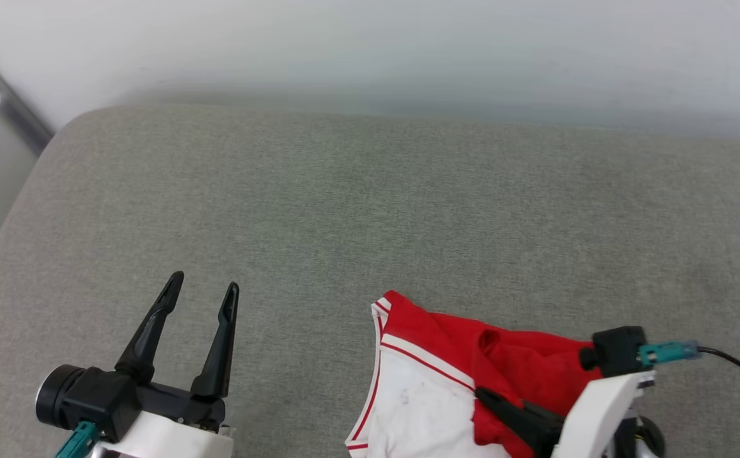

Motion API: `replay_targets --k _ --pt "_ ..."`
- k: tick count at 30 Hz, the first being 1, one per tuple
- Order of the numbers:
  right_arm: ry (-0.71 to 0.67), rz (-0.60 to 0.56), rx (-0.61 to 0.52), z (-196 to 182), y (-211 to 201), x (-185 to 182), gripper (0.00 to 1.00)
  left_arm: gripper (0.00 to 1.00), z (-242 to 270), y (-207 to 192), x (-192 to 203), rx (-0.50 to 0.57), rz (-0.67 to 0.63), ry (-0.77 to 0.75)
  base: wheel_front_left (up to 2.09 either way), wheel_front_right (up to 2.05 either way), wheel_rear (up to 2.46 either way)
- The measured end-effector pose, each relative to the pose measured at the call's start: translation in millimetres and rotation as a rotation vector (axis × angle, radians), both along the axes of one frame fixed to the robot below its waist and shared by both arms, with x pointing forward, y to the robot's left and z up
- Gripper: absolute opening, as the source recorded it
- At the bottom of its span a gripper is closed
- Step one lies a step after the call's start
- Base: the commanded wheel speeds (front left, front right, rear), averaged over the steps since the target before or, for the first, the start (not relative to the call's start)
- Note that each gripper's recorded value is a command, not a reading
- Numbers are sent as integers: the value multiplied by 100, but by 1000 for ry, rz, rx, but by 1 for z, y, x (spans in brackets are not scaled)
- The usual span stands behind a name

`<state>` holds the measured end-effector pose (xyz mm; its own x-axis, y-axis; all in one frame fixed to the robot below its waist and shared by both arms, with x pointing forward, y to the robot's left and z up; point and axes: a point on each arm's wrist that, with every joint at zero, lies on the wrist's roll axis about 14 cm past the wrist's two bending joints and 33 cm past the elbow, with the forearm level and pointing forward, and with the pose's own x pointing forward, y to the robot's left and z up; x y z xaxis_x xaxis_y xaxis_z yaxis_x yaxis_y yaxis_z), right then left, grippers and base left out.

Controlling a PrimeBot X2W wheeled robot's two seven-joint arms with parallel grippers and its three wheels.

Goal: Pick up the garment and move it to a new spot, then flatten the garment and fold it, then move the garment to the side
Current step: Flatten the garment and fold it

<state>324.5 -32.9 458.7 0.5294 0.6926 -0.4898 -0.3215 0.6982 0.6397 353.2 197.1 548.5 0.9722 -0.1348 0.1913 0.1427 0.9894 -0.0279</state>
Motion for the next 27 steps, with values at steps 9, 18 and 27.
replay_targets --k 9,18,27 --pt "63 41 188 -9 52 8 0 100 0 8 -10 -4 34 3 0 0 0" --pt "83 109 187 -19 81 7 100 100 -2 15 -16 -6 60 10 0 0 0" --pt "-130 58 159 21 72 44 100 100 -2 9 -10 -10 40 6 0 0 0"
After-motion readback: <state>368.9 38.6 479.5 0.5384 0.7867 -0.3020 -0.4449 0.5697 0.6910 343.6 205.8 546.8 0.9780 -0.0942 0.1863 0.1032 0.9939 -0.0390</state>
